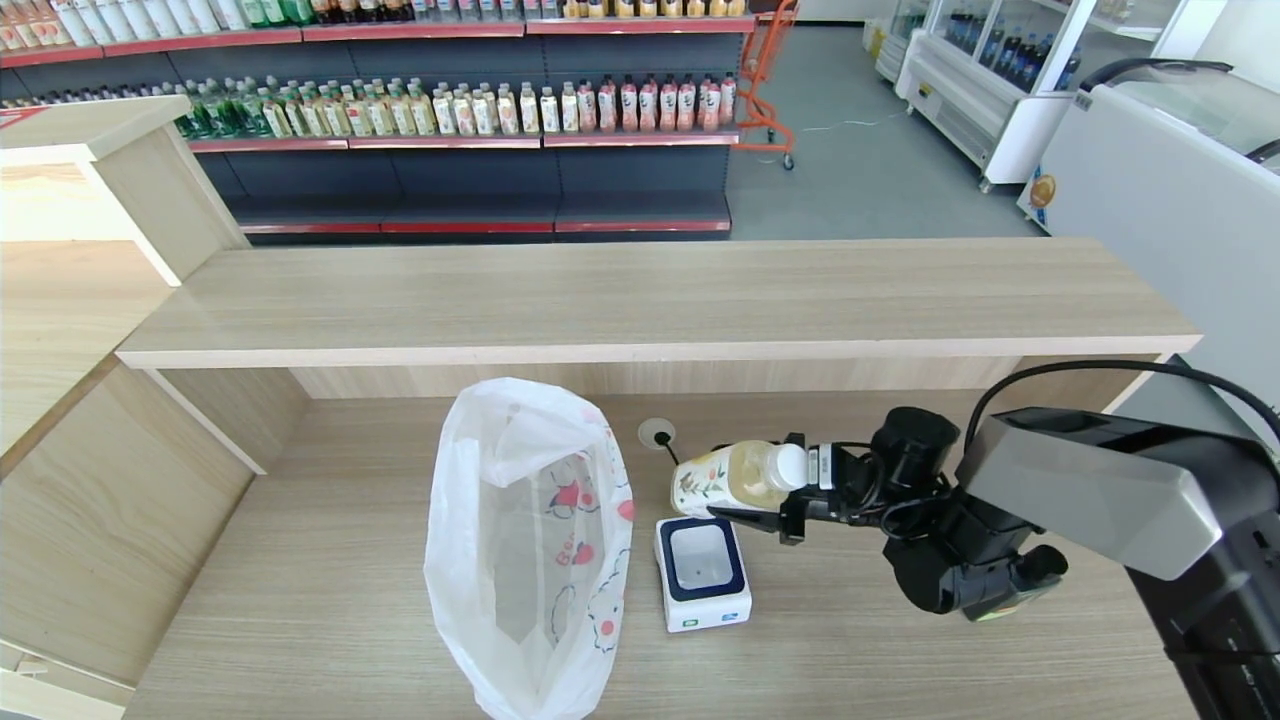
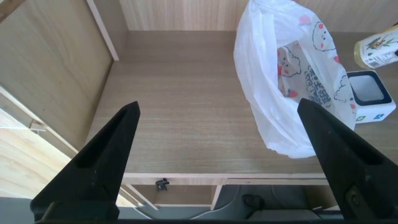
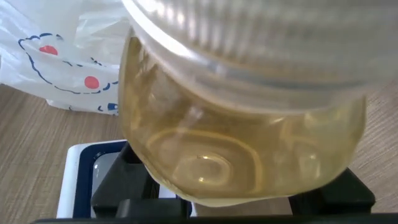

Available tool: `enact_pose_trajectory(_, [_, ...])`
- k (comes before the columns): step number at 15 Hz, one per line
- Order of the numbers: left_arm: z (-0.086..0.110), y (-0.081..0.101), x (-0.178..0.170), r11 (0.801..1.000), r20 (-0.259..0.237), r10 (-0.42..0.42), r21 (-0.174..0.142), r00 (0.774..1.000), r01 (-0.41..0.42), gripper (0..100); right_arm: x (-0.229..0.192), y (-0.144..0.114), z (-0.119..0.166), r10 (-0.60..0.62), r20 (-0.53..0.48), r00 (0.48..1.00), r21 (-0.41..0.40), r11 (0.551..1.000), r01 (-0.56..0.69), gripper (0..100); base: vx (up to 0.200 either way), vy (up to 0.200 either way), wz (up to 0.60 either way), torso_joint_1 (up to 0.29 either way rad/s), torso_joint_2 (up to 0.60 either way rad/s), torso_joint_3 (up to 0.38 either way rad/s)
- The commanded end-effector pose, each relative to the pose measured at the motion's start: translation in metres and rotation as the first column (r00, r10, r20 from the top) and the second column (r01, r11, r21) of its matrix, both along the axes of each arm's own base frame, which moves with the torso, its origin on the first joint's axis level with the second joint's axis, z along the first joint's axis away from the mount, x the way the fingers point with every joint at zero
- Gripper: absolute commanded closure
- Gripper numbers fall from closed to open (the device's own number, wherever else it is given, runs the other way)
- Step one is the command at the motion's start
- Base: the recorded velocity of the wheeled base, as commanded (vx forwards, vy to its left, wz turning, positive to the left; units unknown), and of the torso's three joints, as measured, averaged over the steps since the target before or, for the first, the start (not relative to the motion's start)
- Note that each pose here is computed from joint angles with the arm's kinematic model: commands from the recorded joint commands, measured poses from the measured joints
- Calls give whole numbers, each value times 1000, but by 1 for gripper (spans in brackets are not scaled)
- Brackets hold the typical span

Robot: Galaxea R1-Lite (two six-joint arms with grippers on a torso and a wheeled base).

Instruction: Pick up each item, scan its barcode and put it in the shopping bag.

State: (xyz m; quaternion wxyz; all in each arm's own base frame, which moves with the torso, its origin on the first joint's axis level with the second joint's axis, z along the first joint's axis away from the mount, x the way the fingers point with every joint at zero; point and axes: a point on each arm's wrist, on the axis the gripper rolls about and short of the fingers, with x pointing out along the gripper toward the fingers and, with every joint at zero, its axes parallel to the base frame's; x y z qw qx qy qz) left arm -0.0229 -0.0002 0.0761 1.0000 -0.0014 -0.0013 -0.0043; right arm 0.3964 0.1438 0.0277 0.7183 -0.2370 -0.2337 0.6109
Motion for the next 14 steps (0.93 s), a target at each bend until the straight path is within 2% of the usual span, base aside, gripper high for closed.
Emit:
enact_pose_trajectory(1, [0,0,0,1000,1,1,0,1000,-1,0,-1,-6,20,-11,24,1000,17,1000,11,100,0,0,0,0,0,0])
enact_pose_trajectory(3, [0,0,0,1000,1,1,0,1000,-1,0,-12,-18,49,-28,-49,998,46,998,31,100,0,0,0,0,0,0])
enact_pose_trajectory(6, [0,0,0,1000,1,1,0,1000,-1,0,-55,-27,95,-14,-155,988,81,996,27,100,0,0,0,0,0,0])
enact_pose_trajectory(7, [0,0,0,1000,1,1,0,1000,-1,0,-69,-31,110,-50,-230,972,94,993,74,100,0,0,0,0,0,0])
enact_pose_trajectory(8, [0,0,0,1000,1,1,0,1000,-1,0,-83,-36,126,-135,-330,934,112,977,181,100,0,0,0,0,0,0])
enact_pose_trajectory(9, [0,0,0,1000,1,1,0,1000,-1,0,-88,-39,132,-172,-373,912,119,966,231,100,0,0,0,0,0,0])
enact_pose_trajectory(10, [0,0,0,1000,1,1,0,1000,-1,0,-99,-44,141,-263,-497,827,124,922,367,100,0,0,0,0,0,0])
enact_pose_trajectory(11, [0,0,0,1000,1,1,0,1000,-1,0,-122,-54,137,-365,-650,667,92,833,546,100,0,0,0,0,0,0])
enact_pose_trajectory(12, [0,0,0,1000,1,1,0,1000,-1,0,-137,-57,133,-388,-721,574,81,775,626,100,0,0,0,0,0,0])
enact_pose_trajectory(13, [0,0,0,1000,1,1,0,1000,-1,0,-149,-57,129,-394,-770,502,70,730,680,100,0,0,0,0,0,0])
enact_pose_trajectory(14, [0,0,0,1000,1,1,0,1000,-1,0,-158,-60,128,-408,-793,452,64,682,729,100,0,0,0,0,0,0])
